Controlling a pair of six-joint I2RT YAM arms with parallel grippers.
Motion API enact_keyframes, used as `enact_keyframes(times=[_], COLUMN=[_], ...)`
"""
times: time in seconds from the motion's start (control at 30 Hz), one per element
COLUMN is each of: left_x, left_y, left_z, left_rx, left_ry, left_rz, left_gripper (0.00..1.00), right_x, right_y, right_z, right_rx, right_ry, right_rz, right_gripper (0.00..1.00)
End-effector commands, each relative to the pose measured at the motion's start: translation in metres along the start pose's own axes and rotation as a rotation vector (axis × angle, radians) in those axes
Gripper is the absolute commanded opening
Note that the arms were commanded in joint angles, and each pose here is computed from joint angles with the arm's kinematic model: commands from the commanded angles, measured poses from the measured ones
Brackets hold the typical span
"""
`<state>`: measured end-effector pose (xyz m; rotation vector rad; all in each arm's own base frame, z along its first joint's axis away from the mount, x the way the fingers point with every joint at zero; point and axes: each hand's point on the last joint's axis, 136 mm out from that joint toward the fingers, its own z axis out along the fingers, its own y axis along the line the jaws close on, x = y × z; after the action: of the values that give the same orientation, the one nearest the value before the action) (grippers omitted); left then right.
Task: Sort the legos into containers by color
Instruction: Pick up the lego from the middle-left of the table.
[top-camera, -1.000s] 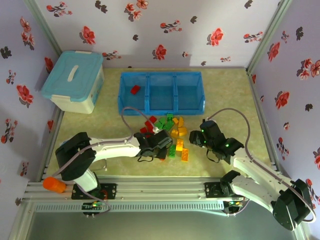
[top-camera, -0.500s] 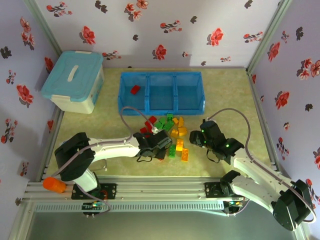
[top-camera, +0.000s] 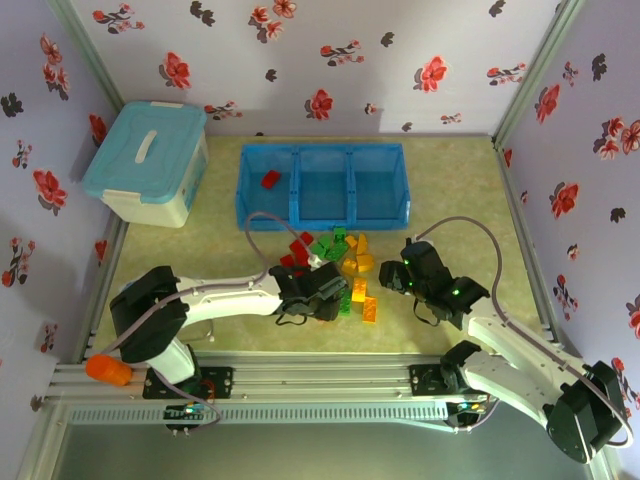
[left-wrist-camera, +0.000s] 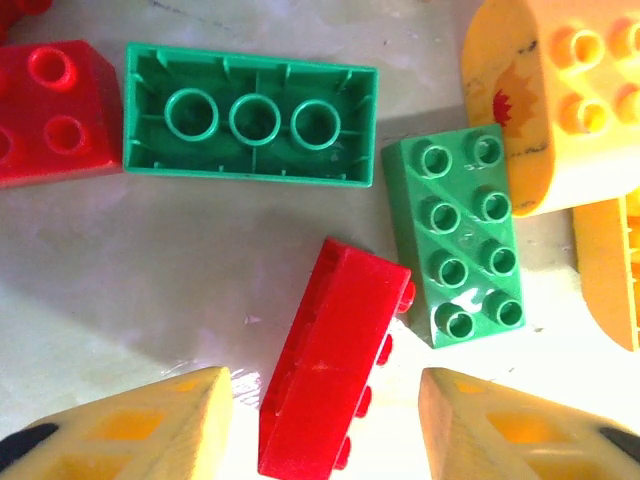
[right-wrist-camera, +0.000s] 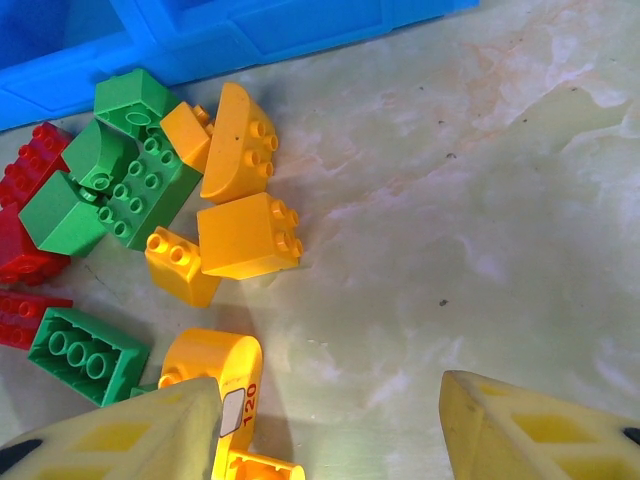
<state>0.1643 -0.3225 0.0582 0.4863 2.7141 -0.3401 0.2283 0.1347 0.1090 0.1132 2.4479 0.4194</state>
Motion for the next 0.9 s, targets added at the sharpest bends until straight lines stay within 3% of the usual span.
enact_keyframes(times=[0.0,0.43,0.63,0.87], left_x=[-0.004,0.008,0.013,0.010], left_y=[-0.005,-0.008,-0.001,0.006], left_z=[-0.007,0.018,0.026,0.019], left_rx=[0.008,-0.001,-0.030,-0.050], left_ry=[-0.009,0.055,0.062,0.039], left_rz=[0.041,0.082,0.077,0.070], left_gripper=[0.55,0.57,0.48,0.32], right_x=[-0.004,-0.004,-0.001,0.001], right_y=[0.000,0.000,-0.002,-0.004], right_z=[0.000,0.002,0.003,0.005], right_rx=[0.009,0.014,0.018,0.020], right_ry=[-0.026,-0.020,-0.019,-0.018], right_rz=[0.003,-0.003,0.001,0.003], right_gripper=[0.60,0.60,0.60,0.60])
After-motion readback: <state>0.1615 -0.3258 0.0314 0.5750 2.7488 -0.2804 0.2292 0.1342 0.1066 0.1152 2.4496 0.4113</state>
